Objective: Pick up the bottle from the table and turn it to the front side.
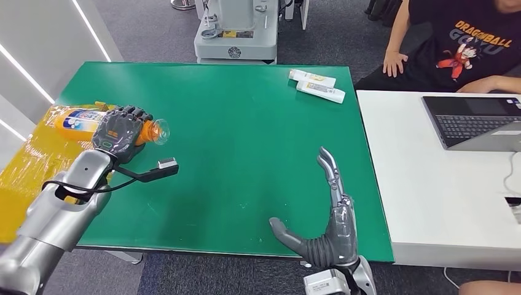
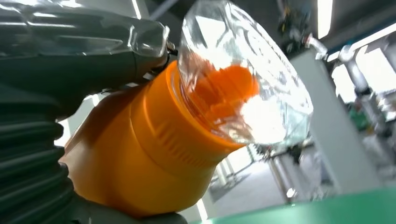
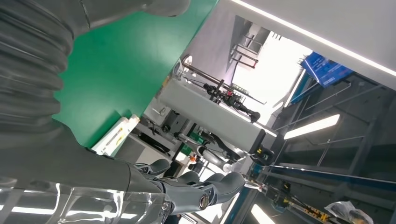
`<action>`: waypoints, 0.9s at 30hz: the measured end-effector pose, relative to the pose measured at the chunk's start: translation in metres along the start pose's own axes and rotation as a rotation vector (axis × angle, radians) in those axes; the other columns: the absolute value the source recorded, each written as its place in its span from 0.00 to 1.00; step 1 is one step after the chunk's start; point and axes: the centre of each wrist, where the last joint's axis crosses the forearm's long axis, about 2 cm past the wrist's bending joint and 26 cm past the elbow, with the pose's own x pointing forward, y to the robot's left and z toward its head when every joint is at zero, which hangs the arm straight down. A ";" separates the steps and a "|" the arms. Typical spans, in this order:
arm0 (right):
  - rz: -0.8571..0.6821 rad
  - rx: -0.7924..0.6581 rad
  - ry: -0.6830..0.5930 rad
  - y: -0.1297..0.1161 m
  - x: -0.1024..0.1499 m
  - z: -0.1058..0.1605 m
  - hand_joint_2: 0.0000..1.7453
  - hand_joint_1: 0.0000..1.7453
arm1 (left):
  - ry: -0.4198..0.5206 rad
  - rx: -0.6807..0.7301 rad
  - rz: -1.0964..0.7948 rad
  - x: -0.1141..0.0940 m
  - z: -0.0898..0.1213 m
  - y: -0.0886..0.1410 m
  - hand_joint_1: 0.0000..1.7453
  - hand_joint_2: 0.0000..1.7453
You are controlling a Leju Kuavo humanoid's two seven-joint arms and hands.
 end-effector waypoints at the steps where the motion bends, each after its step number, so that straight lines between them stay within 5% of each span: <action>1: 0.000 0.000 0.000 0.000 0.000 0.000 1.00 0.00 | 0.009 -0.015 0.008 0.002 0.000 -0.004 1.00 1.00; 27: -0.019 0.015 0.011 -0.001 -0.001 -0.002 1.00 0.00 | 0.166 -0.092 0.078 0.024 0.036 -0.075 1.00 1.00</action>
